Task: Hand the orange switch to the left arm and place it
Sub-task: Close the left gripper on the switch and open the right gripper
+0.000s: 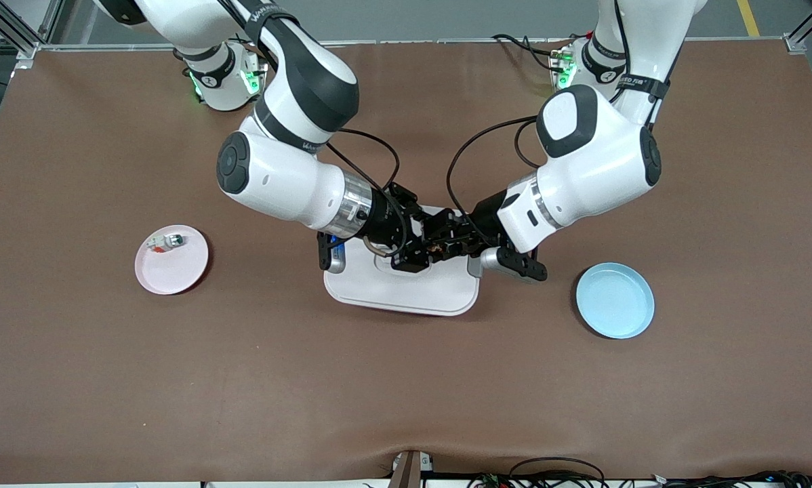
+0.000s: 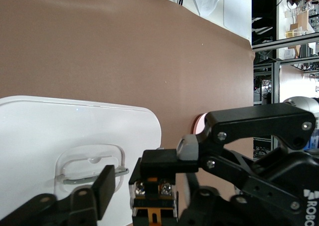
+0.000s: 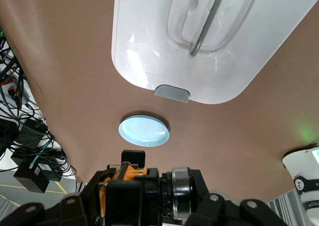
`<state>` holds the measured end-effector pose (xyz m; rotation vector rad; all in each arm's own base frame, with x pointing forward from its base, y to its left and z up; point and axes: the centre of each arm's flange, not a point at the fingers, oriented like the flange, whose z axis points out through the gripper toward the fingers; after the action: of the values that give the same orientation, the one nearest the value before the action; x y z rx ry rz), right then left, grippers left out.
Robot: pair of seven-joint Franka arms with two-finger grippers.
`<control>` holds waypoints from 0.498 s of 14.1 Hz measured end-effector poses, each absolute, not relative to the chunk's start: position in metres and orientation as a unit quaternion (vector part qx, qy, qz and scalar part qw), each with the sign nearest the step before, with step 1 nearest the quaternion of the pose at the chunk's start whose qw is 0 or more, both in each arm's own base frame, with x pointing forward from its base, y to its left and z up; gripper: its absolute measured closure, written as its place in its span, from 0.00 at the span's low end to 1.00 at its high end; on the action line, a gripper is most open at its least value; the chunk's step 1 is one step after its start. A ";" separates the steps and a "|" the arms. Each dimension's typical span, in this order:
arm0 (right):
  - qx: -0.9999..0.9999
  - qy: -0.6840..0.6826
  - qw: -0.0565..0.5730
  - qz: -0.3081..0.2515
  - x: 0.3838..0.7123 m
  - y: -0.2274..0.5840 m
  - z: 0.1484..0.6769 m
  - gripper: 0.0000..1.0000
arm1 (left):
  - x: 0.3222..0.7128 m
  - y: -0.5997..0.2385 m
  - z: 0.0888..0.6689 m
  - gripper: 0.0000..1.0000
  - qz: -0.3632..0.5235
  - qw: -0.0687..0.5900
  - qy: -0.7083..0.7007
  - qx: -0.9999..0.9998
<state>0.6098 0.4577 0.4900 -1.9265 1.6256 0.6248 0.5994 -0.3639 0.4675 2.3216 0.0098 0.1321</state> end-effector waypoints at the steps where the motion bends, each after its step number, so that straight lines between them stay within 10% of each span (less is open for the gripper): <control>1: -0.714 0.603 0.268 0.232 0.610 0.458 0.489 0.28 | 0.600 -0.364 0.468 0.50 0.053 0.398 0.004 0.916; 3: -0.714 0.604 0.269 0.232 0.610 0.459 0.487 0.28 | 0.600 -0.366 0.470 0.67 0.053 0.401 0.009 0.915; 7: -0.714 0.604 0.269 0.232 0.610 0.459 0.487 0.28 | 0.600 -0.366 0.470 0.67 0.053 0.401 0.009 0.915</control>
<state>0.6102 0.4588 0.4873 -1.9248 1.6281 0.6243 0.5997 -0.3655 0.4701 2.3129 0.0224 0.1341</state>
